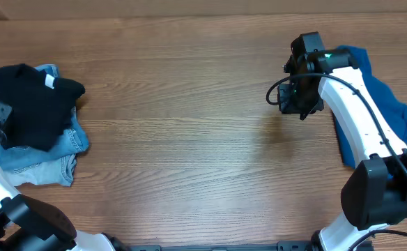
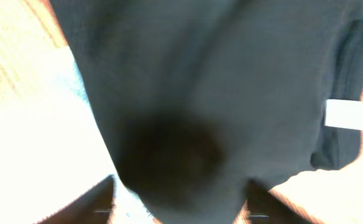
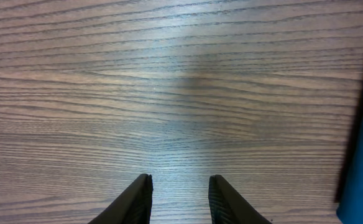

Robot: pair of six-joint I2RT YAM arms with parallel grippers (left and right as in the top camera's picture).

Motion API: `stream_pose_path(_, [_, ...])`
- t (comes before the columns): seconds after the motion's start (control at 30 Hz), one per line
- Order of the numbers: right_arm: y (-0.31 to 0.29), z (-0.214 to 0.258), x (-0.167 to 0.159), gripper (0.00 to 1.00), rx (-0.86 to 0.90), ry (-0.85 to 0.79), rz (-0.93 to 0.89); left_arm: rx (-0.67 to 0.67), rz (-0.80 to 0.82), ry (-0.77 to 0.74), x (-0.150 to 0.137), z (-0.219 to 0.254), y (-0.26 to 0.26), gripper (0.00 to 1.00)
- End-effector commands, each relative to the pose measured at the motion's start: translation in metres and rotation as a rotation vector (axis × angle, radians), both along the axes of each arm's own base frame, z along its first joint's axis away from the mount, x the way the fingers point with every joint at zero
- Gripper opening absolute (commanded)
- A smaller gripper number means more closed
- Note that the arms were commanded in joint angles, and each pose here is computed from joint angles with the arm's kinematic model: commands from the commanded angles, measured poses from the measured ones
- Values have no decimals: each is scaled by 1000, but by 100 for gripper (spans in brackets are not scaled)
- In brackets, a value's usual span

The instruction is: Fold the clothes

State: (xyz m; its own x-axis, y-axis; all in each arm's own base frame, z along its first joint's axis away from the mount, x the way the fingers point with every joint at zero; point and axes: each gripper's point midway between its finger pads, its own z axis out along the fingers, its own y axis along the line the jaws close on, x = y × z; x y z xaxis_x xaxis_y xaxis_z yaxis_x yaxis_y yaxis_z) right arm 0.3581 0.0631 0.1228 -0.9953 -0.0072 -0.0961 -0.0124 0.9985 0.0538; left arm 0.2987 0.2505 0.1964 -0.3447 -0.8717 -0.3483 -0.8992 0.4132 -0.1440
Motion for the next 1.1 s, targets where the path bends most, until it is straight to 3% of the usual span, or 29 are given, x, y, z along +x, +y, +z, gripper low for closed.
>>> stream_pose_path(0.0, [-2,-2,0,34,0,5,-11,65,36,-12,-8,21,8,100])
stream_pose_path(0.23, [-2,-2,1,34,1,3,-11,70,32,-30,-4,23,9,100])
stream_pose_path(0.3, [-2,-2,0,34,1,4,-11,64,23,-48,0,24,8,65])
stream_pose_path(0.33, [-1,-2,0,34,5,4,-11,43,8,-65,3,23,4,59])
stream_pose_path(0.43, [0,-2,3,34,13,-4,-10,-33,-268,-179,33,29,-27,93])
stream_pose_path(0.47, [3,-2,4,38,31,-9,-8,-32,-332,-190,39,31,-34,97])
stream_pose_path(0.5, [11,-1,7,47,72,-19,-3,-20,-396,-185,44,31,-42,97])
stream_pose_path(0.57, [25,3,14,73,156,-46,9,6,-559,-182,60,32,-69,99])
stream_pose_path(0.6, [36,7,21,89,214,-75,21,39,-741,-185,77,34,-101,100])
stream_pose_path(0.63, [40,9,27,99,236,-99,31,67,-879,-182,88,35,-131,100])
stream_pose_path(0.73, [36,14,51,100,197,-213,79,135,-1064,-183,110,38,-187,100])
stream_pose_path(0.83, [15,28,75,100,68,-313,49,136,-1105,-221,121,42,-219,100])
stream_pose_path(0.93, [14,71,69,100,82,-335,27,98,-1130,-198,109,42,-227,100])
stream_pose_path(1.07, [10,135,47,100,114,-472,-22,156,-1164,-214,83,70,-229,100])
